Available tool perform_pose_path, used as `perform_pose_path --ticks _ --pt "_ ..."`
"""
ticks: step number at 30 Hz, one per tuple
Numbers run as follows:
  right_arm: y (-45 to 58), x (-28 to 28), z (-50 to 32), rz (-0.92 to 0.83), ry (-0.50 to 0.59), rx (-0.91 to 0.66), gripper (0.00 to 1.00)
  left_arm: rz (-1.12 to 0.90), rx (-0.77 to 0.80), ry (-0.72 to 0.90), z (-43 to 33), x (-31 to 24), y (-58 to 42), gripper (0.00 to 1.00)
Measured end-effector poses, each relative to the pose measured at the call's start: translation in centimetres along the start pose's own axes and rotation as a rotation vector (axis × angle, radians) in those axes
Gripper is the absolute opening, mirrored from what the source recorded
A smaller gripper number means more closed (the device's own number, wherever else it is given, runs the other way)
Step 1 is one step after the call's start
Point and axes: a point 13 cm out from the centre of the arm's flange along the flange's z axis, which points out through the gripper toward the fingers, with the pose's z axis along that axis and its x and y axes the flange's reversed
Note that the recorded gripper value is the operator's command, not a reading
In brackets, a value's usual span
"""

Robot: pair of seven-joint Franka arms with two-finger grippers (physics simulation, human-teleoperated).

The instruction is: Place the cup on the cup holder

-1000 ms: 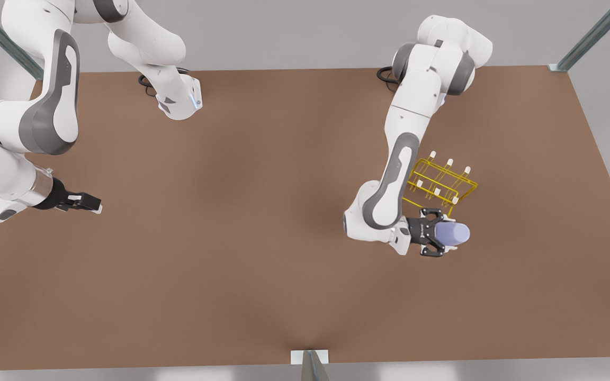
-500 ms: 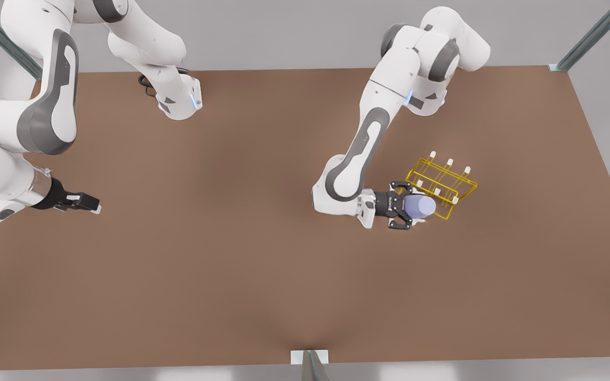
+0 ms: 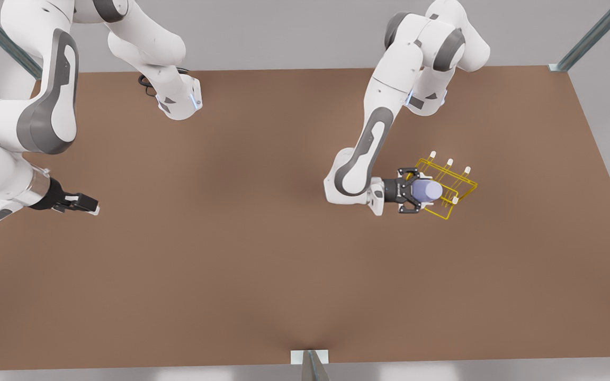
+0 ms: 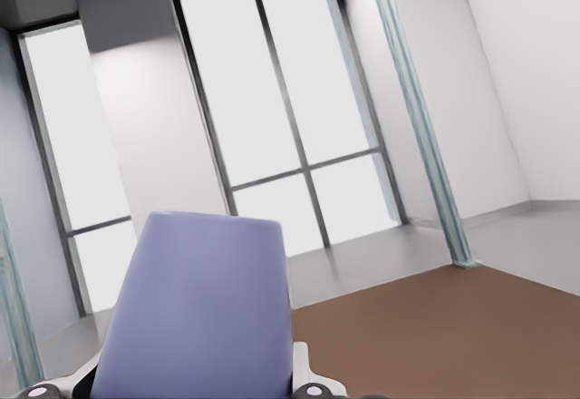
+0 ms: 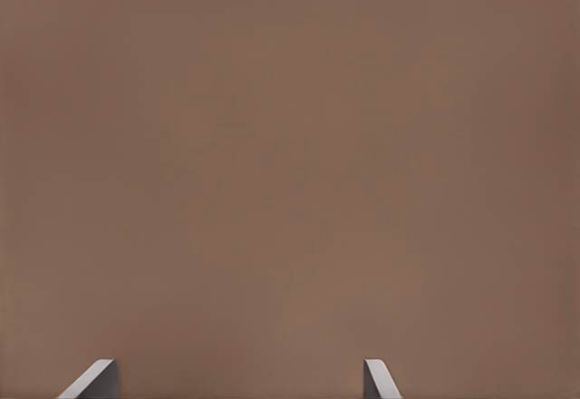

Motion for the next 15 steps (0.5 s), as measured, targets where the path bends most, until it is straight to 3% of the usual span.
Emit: perform_pose_path --ticks 15 --pt "0.1 -0.1 -0.3 0.0 -0.009 0.0 1.0 -0.03 0.041 -0.042 0.5 2.6 3.0 0.76"
